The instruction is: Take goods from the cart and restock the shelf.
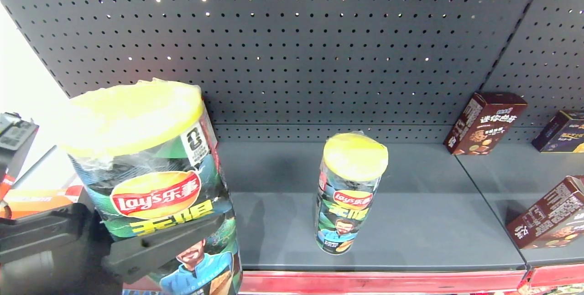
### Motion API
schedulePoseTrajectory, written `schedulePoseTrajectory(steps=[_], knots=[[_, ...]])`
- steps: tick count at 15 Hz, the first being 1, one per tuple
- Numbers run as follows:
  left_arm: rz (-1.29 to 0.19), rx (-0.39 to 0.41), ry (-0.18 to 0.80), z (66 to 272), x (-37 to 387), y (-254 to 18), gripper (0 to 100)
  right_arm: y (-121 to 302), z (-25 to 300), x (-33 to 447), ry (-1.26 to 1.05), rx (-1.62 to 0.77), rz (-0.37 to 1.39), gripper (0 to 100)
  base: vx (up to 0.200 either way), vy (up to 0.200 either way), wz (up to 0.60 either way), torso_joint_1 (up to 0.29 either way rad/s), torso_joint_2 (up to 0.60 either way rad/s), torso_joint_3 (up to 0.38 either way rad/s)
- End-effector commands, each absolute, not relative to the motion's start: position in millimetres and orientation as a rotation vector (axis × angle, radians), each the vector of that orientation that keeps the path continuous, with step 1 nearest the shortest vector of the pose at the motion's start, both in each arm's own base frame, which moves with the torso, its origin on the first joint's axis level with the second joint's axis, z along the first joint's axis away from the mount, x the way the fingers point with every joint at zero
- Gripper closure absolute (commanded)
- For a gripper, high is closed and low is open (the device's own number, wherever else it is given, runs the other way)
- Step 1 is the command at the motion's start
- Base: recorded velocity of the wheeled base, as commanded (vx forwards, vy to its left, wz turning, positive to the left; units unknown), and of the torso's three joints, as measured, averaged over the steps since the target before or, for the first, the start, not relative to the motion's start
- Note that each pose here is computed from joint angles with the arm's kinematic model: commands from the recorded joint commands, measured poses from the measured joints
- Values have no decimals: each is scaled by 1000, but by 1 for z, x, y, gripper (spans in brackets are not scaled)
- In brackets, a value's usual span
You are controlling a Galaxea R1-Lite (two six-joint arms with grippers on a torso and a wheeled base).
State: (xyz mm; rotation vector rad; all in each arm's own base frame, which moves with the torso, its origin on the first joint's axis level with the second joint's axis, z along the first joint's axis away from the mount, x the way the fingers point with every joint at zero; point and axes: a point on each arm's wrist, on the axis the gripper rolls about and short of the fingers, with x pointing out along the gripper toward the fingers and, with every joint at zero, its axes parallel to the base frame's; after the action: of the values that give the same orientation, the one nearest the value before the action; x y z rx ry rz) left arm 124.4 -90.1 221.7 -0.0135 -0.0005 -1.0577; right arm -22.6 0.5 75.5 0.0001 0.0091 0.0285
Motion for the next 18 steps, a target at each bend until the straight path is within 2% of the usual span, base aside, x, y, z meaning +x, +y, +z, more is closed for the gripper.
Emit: schedulePoseTrajectory(steps=[1,3,4,5,6,9,11,14,17,18], knots=[[-1013,19,25,218,142,-94,100,1,75,-22,14,0,29,0,0,0,0,0,0,0],[-989,55,7,221,155,-96,100,1,76,-22,12,0,29,0,0,0,0,0,0,0],[-978,78,-32,231,165,-100,100,1,75,-22,14,0,29,0,0,0,0,0,0,0],[-971,75,-91,252,173,-100,100,1,76,-22,12,0,29,0,0,0,0,0,0,0],[-978,71,-85,254,178,-105,100,1,75,-22,14,0,29,0,0,0,0,0,0,0],[-905,120,-31,239,197,-111,100,1,76,-22,12,0,29,0,0,0,0,0,0,0],[-901,119,-30,238,223,-125,100,1,76,-22,11,0,29,0,0,0,0,0,0,0],[-917,107,-85,243,249,-142,100,1,75,-22,14,0,29,0,0,0,0,0,0,0],[-920,102,-33,227,275,-155,100,1,75,-22,14,0,29,0,0,0,0,0,0,0],[-922,64,-14,226,281,-158,100,1,75,-22,14,0,29,0,0,0,0,0,0,0]])
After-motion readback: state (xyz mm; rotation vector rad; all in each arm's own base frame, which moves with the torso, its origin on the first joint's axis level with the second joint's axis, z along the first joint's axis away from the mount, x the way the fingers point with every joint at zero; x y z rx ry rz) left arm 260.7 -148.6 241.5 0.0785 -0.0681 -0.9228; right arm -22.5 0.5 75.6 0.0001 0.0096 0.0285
